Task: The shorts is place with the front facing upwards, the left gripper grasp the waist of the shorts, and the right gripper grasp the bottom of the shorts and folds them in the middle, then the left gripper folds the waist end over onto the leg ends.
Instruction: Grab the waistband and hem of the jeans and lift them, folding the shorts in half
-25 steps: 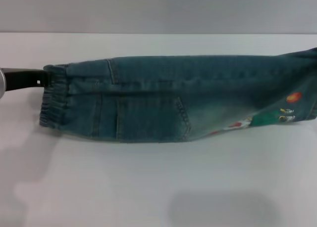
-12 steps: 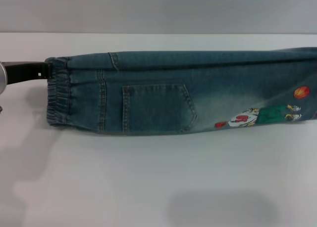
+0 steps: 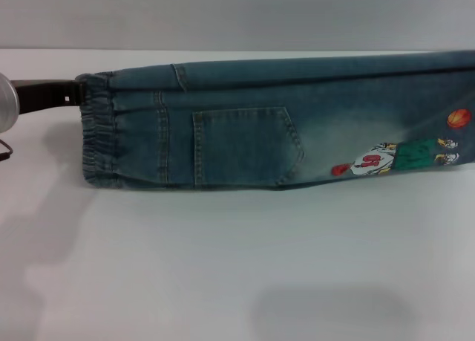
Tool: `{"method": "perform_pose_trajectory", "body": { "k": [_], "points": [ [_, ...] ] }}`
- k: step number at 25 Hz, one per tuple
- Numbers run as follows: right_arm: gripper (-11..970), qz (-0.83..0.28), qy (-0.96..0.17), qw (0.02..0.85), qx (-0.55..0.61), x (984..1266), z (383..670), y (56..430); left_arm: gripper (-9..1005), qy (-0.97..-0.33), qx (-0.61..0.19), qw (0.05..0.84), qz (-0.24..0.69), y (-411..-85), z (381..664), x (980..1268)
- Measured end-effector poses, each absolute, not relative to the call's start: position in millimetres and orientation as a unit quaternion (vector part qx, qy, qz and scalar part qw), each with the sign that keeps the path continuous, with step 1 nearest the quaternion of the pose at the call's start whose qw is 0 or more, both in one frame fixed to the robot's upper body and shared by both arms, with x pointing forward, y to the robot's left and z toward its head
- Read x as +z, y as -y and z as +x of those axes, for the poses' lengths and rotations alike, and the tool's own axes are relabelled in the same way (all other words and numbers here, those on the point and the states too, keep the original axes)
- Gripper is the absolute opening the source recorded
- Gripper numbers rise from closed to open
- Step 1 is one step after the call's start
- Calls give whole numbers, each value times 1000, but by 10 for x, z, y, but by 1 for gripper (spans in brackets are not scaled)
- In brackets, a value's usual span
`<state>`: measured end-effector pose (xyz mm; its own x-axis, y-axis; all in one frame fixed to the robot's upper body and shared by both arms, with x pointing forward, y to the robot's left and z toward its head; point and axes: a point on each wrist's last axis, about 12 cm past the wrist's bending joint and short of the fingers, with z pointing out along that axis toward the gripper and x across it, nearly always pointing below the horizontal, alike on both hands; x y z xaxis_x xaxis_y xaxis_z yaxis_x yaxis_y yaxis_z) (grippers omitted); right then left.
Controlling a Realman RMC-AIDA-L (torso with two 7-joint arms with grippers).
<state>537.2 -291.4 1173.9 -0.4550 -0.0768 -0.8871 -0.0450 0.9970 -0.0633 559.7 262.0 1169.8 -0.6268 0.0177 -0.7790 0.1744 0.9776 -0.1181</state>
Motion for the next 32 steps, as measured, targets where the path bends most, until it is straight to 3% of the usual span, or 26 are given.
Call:
{"method": "perform_pose_trajectory", "body": {
  "k": [12, 21, 27, 32],
  "points": [
    [47, -20, -850, 526, -23, 11609, 5626, 3031, -2, -894, -95, 433, 58, -2549, 5739, 11668],
    [58, -51, -821, 566, -52, 11521, 5999, 3065, -1, -892, -99, 437, 63, -2511, 5768, 11660],
    [248, -58, -825, 558, -61, 11489, 6162, 3070, 10, -892, -93, 436, 70, -2537, 5729, 11639],
    [486, -54, -823, 564, -37, 11404, 6013, 2990, 70, -894, -95, 432, 72, -2530, 5706, 11619]
  ]
}}
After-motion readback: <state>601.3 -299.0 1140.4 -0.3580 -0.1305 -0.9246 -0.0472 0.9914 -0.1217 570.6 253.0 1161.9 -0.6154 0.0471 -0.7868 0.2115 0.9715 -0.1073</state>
